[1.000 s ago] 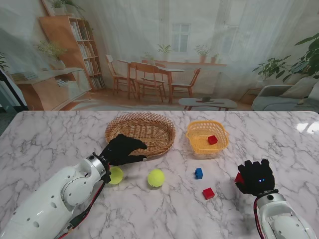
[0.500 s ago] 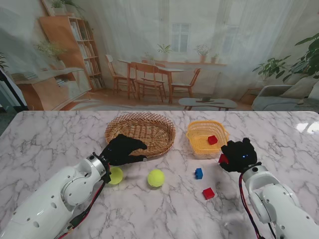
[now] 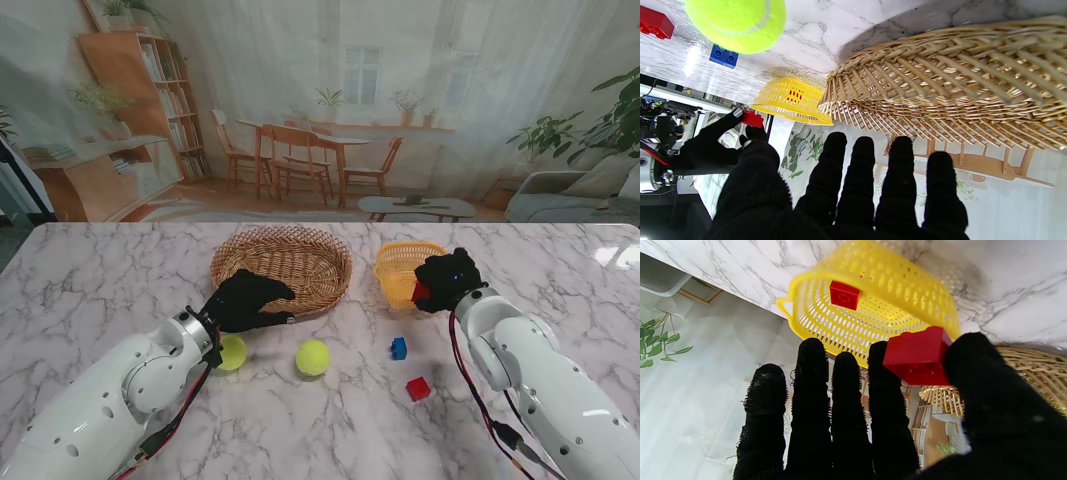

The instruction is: Sort the blocks and the balls into two baskets

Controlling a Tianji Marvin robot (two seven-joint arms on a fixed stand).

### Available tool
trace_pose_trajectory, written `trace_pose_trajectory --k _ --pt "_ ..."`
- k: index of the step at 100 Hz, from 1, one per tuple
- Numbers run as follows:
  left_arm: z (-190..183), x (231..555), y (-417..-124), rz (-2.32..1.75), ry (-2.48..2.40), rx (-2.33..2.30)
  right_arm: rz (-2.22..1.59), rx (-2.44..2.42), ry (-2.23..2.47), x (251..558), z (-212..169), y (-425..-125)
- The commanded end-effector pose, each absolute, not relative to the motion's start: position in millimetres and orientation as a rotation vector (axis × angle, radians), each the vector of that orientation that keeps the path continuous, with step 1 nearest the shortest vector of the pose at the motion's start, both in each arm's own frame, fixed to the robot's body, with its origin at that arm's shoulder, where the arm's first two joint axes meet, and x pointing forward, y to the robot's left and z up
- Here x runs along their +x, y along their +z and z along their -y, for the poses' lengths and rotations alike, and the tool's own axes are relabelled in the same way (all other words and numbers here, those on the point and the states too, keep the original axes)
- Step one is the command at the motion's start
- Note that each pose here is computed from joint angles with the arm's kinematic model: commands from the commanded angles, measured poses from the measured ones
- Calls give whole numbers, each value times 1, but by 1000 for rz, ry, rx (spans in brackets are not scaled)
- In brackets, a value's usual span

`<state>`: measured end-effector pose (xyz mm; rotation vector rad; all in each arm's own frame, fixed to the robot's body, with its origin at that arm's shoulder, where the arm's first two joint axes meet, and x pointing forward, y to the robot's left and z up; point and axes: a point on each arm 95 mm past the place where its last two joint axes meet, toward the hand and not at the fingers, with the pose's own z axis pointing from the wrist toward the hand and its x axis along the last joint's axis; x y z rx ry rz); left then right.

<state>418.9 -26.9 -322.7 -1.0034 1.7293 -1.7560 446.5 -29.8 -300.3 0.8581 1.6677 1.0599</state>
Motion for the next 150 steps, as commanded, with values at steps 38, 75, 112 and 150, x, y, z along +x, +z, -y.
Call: trace_pose_trajectory --k 38,75,112,150 --pt "28 418 -323 -1745 -1751 -989 -1725 823 964 501 16 -273" --pt "28 418 -323 -1751 -1749 -989 -1727 879 922 510 12 -287" --pt "29 418 -323 -1758 -1746 -988 -1713 907 905 509 11 -294" --pt "28 418 -323 -1755 -1741 -981 -1730 831 1005 488 5 -274"
